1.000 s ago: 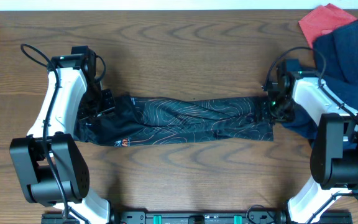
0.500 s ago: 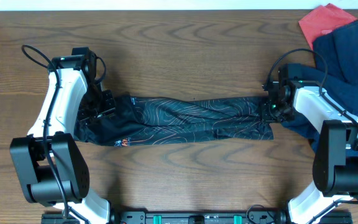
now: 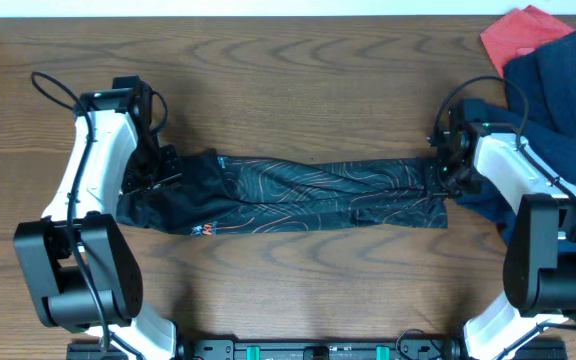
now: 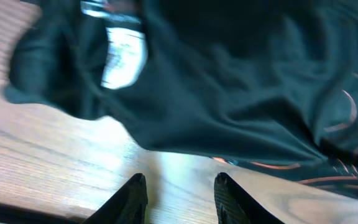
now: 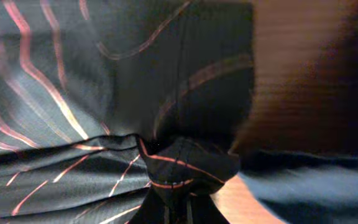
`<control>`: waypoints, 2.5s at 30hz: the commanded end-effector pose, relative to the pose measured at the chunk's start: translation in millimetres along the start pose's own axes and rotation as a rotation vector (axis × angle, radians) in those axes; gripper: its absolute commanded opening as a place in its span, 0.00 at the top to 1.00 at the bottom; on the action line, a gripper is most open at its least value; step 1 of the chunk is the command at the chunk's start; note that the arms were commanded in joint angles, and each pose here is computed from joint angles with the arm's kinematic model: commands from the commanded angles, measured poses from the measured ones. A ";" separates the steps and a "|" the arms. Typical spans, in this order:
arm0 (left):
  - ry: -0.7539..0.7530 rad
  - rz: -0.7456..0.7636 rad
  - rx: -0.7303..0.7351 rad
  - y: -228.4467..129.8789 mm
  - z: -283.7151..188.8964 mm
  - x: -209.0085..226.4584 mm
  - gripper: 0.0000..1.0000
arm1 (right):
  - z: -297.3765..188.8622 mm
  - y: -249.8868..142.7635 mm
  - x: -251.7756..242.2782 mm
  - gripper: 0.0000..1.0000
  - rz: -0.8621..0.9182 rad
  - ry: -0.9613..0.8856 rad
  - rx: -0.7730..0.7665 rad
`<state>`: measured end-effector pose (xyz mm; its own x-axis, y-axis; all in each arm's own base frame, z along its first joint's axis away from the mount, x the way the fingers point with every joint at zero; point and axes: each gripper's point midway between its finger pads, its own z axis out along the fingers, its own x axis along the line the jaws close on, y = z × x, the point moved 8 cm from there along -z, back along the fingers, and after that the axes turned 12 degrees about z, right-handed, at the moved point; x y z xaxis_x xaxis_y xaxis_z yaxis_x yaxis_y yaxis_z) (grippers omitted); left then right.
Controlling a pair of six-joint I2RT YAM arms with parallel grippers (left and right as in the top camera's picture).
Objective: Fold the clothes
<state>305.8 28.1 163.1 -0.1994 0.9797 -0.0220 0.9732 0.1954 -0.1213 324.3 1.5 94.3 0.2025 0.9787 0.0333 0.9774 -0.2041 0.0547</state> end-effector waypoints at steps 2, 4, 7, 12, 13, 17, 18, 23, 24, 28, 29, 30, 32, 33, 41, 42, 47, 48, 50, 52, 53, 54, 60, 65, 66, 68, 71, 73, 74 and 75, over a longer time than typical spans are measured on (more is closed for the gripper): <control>0.022 -0.069 -0.027 0.9 -4.5 14.7 0.62 | -46.6 15.7 16.5 0.99 -0.073 -0.030 -0.142; 0.021 -0.081 -0.027 1.1 -4.5 18.4 0.62 | -53.8 13.8 33.0 0.99 -0.120 -0.021 -0.152; 0.020 -0.085 -0.031 1.8 -4.6 19.5 0.61 | -57.1 7.3 60.5 0.99 -0.201 -0.006 -0.161; 0.019 -0.103 -0.039 3.2 -4.6 19.4 0.61 | -56.7 -16.9 113.9 0.99 -0.299 0.032 -0.164; 0.018 -0.109 -0.041 3.5 -4.6 19.3 0.61 | -56.6 -22.4 125.1 0.99 -0.315 0.047 -0.166; 0.011 -0.110 -0.041 3.6 -4.6 18.6 0.61 | -56.1 -39.2 159.8 0.99 -0.368 0.091 -0.188; 0.011 -0.110 -0.041 3.6 -4.6 18.6 0.61 | -55.3 -42.2 166.1 0.99 -0.377 0.097 -0.192; 0.011 -0.110 -0.041 3.6 -4.6 18.6 0.61 | -44.6 -58.7 192.8 0.99 -0.416 0.147 -0.161; 0.011 -0.110 -0.041 3.6 -4.6 18.6 0.61 | -42.3 -61.3 195.7 0.99 -0.417 0.147 -0.154; 0.011 -0.110 -0.041 3.5 -4.6 18.6 0.61 | -29.1 -72.9 211.7 0.99 -0.460 0.186 -0.106; 0.011 -0.109 -0.041 3.5 -4.6 18.3 0.61 | -27.5 -75.0 215.6 0.99 -0.466 0.202 -0.099; 0.011 -0.109 -0.041 3.5 -4.6 18.3 0.61 | -25.0 -76.8 221.0 0.99 -0.457 0.221 -0.095; 0.011 -0.109 -0.041 3.6 -4.6 18.3 0.61 | -24.9 -79.6 230.9 0.99 -0.453 0.264 -0.100; 0.011 -0.109 -0.041 3.6 -4.6 18.3 0.61 | -25.4 -81.0 235.6 0.99 -0.457 0.282 -0.106; 0.011 -0.109 -0.041 3.6 -4.6 18.3 0.61 | -29.2 -89.3 255.0 0.88 -0.463 0.346 -0.134; 0.011 -0.109 -0.042 3.7 -4.6 18.3 0.61 | -29.5 -91.1 256.2 0.87 -0.468 0.358 -0.124; 0.011 -0.109 -0.043 3.8 -4.6 18.3 0.61 | -34.6 -92.1 255.8 0.71 -0.482 0.380 -0.111; 0.011 -0.109 -0.044 4.0 -4.6 18.3 0.61 | -39.3 -89.7 255.3 0.70 -0.482 0.388 -0.124; 0.011 -0.109 -0.045 4.2 -4.7 18.3 0.61 | -52.0 -84.7 254.9 0.69 -0.491 0.407 -0.157; 0.011 -0.109 -0.045 4.2 -4.7 18.3 0.61 | -67.0 -80.9 253.2 0.68 -0.498 0.427 -0.193; 0.011 -0.109 -0.045 4.2 -4.7 18.3 0.61 | -73.0 -79.2 251.2 0.68 -0.498 0.428 -0.210; 0.011 -0.109 -0.045 4.2 -4.7 18.3 0.61 | -78.1 -76.6 246.1 0.67 -0.486 0.405 -0.235; 0.011 -0.109 -0.045 4.2 -4.7 18.3 0.61 | -65.3 -67.1 210.0 0.63 -0.382 0.164 -0.246; 0.011 -0.109 -0.045 4.2 -4.7 18.3 0.61 | -32.8 -69.9 202.7 0.62 -0.367 0.110 -0.175; 0.011 -0.109 -0.045 4.2 -4.7 18.3 0.61 | -27.7 -69.7 203.0 0.63 -0.366 0.104 -0.166; 0.011 -0.109 -0.045 4.2 -4.7 18.3 0.61 | -17.1 -70.2 204.8 0.63 -0.369 0.095 -0.145; 0.011 -0.109 -0.045 4.3 -4.7 18.3 0.61 | -8.2 -77.2 210.5 0.64 -0.385 0.128 -0.088; 0.011 -0.109 -0.046 4.3 -4.7 18.3 0.61 | -5.8 -82.9 214.9 0.64 -0.397 0.153 -0.058; 0.010 -0.109 -0.046 4.4 -4.7 18.3 0.61 | -4.4 -85.1 216.6 0.64 -0.403 0.157 -0.049; 0.010 -0.109 -0.046 4.4 -4.7 18.3 0.61 | -4.3 -88.2 219.7 0.64 -0.412 0.172 -0.040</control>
<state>308.4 46.8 162.5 -0.2979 0.9546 -0.0033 0.9508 0.2964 -0.0905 291.4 224.0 104.5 -0.2057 0.9716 0.1166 0.9681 0.1846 0.1696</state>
